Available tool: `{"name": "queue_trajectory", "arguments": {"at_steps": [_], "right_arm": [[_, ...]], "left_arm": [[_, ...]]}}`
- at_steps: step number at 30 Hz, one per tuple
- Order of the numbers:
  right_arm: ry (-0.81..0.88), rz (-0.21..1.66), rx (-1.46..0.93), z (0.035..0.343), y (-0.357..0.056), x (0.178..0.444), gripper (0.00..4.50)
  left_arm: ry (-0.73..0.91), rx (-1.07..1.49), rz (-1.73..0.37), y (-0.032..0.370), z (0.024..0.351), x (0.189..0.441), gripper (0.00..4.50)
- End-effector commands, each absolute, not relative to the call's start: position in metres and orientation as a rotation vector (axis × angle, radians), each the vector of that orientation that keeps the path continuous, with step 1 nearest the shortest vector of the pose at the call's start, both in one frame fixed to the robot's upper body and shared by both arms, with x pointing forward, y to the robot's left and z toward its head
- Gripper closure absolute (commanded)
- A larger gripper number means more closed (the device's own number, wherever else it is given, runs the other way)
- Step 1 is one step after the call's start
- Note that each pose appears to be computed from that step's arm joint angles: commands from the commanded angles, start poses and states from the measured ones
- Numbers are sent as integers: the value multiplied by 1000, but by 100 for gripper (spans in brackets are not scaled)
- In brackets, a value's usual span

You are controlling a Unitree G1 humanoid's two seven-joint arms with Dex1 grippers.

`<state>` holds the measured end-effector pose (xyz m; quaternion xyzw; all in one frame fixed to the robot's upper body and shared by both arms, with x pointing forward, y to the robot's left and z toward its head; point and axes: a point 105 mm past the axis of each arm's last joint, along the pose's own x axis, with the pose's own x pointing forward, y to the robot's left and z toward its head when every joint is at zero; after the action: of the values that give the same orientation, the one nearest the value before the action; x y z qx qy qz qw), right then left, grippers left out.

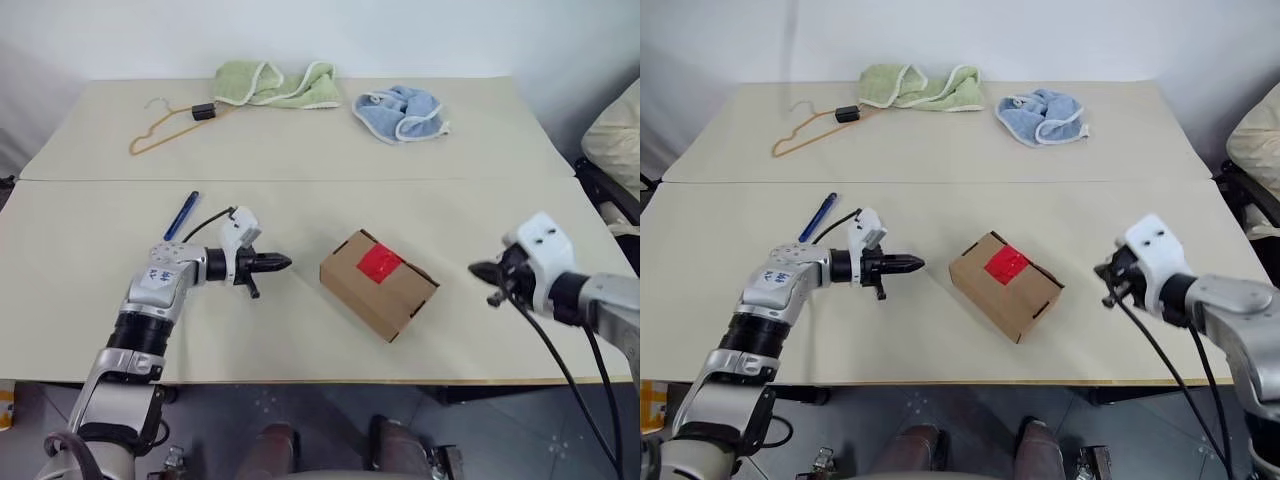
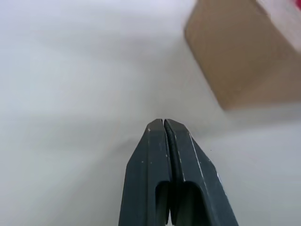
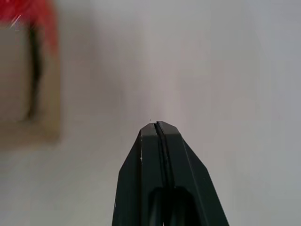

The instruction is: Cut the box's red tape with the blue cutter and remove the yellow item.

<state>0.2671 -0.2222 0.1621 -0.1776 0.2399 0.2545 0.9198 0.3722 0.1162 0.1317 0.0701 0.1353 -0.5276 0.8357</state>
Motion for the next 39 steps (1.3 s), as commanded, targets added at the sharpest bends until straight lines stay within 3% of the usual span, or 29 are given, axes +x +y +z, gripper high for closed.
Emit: {"name": "queue_trajectory", "arguments": {"at_steps": [1,13,20,39], "right_arm": [[508,589,-357,165,-204,245,450],[466,679,-259,150,-156,252,450],[427,646,-258,156,-157,267,450],[438,663,-273,156,-156,262,450]], "left_arm": [[232,169,-1218,90,140,373,447],[236,168,-1357,61,140,369,447],[221,171,-1367,56,142,369,447],[179,168,-1354,43,140,374,447]]}}
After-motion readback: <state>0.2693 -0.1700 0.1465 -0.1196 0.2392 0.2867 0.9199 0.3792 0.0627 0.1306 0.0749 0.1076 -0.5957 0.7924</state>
